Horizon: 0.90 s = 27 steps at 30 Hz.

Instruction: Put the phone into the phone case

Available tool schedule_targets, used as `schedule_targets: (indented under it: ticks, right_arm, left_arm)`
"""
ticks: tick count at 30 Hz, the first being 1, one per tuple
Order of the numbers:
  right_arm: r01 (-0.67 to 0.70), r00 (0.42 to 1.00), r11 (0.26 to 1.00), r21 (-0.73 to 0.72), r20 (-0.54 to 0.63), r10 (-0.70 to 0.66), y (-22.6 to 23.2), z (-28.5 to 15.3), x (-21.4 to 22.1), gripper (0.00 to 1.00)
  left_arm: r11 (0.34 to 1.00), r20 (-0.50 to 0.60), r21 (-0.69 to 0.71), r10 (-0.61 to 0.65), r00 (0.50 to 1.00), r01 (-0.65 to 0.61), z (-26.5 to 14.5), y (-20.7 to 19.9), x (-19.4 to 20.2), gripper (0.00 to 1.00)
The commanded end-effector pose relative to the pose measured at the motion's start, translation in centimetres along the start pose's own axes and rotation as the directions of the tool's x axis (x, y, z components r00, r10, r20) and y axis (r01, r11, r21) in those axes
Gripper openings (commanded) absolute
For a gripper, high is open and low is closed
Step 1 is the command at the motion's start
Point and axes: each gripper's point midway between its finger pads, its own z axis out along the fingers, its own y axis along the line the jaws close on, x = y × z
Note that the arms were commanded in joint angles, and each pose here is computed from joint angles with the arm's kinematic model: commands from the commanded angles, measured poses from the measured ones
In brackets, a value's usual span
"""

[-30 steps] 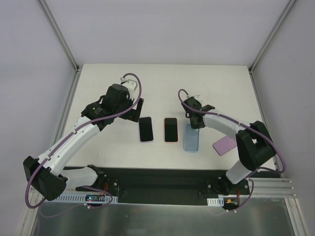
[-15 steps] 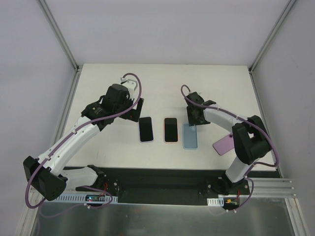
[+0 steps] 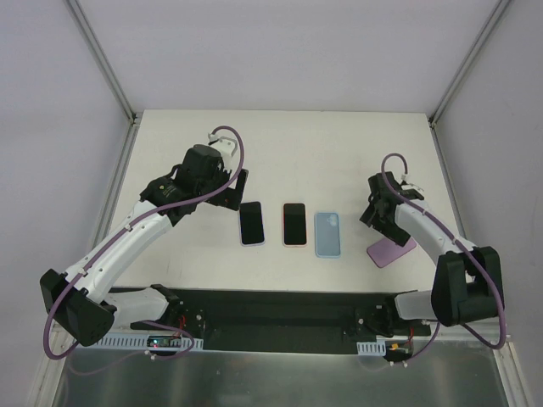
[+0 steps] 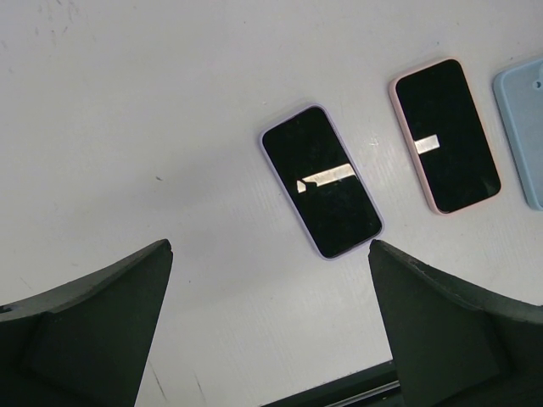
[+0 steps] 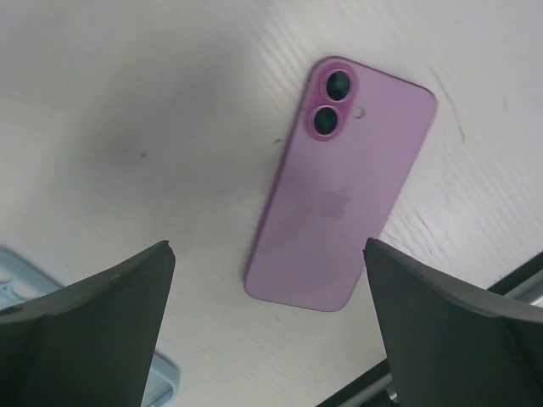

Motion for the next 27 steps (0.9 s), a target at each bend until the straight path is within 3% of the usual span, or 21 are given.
schedule_targets:
  ticks: [1,12,27]
  right_arm:
    - [-0.209,0.978,0.97,0.128,0.036,0.206,-4.4,-0.1,0.7,0.96]
    - [-0.428,0.902,0.889,0.164,0.018,0.431,-6.6,1.6,2.2,0.98]
    - [-0.465,0.869,0.868,0.177,-0.094,0.485,-4.6,3.2,2.9,0.97]
  left_arm:
    - [1.0,0.033,0.015,-0.022,0.999,0.022,-0.7,-0.2,-0.5,0.99]
    - [0.999,0.029,0.024,-0.022,0.999,0.021,-0.6,-0.4,-0.4,1.0]
    - [0.999,0.03,0.027,-0.017,0.999,0.017,-0.6,-0.4,-0.4,0.99]
